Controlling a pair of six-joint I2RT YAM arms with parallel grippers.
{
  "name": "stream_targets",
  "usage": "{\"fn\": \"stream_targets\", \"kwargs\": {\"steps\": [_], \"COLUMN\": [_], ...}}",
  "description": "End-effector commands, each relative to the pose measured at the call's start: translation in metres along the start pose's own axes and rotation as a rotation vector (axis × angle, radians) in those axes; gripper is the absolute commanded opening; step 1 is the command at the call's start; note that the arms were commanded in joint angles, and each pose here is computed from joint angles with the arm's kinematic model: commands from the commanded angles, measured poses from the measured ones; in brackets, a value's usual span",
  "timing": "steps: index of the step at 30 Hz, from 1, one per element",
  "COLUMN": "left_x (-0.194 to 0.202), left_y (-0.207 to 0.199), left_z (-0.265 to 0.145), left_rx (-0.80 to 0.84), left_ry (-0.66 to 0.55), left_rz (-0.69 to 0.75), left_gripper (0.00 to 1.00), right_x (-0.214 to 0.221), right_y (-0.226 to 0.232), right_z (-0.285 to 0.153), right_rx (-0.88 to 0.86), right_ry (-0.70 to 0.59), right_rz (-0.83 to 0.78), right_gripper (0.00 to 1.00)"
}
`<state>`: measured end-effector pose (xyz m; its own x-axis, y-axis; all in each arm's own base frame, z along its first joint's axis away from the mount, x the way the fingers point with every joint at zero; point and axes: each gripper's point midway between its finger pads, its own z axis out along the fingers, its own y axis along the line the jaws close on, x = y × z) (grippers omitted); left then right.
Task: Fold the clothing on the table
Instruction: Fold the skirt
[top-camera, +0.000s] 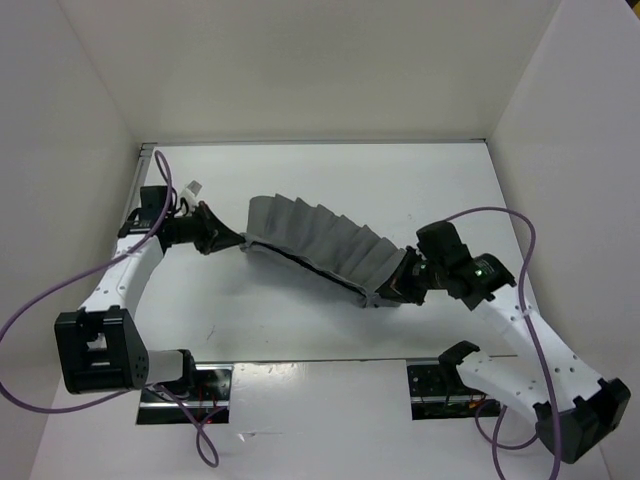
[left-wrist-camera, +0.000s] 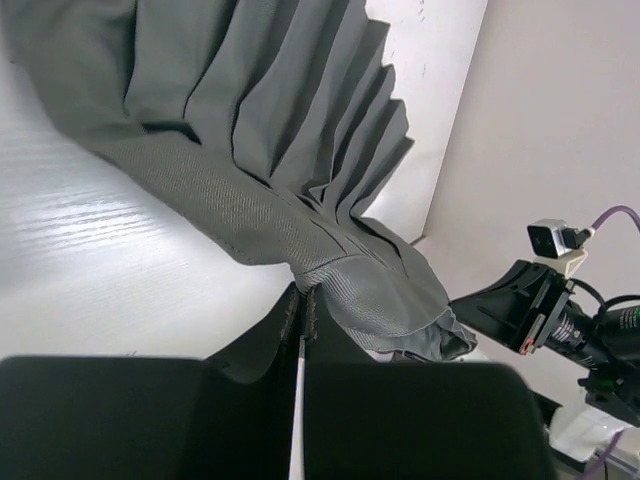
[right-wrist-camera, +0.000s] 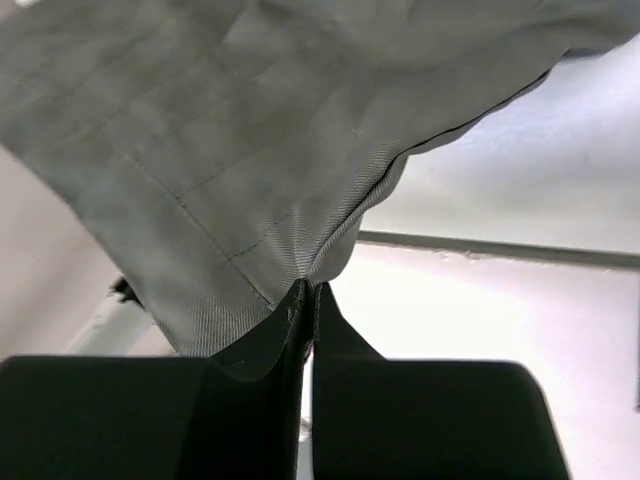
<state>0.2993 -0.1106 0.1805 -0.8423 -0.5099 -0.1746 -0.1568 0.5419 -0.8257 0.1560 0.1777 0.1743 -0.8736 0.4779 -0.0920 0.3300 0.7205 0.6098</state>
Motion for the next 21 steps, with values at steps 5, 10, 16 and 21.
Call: {"fn": "stream_targets", "kwargs": {"steps": [5,10,16,21], "left_x": [-0.029,-0.046,-0.064,-0.072], "left_y": [-0.013,-0.021,-0.017,-0.002], "left_z": [0.034,0.076,0.110,0.126], "left_rx": [0.039,0.030,0.011,-0.025], "left_ry": [0.023,0.063,0.086,0.091], "left_rz": [0.066,0.078,0.062,0.039], "left_gripper": [0.02,0.02,0.02,0.02], "right_x": [-0.002,-0.024,-0.053,-0.090], "right_y": [-0.021,-0.034,-0.043,-0.039], "right_z": [0.010,0.030,0.038,0.041], "right_rx": [0.092,0.173,0.249,0.292], "right_ry": [-0.031,-0.087,-0.168,-0.279], "right_rz": [0.137,0.178,0.194,0.199], "right_gripper": [0.00,0.00,0.00,0.00]}}
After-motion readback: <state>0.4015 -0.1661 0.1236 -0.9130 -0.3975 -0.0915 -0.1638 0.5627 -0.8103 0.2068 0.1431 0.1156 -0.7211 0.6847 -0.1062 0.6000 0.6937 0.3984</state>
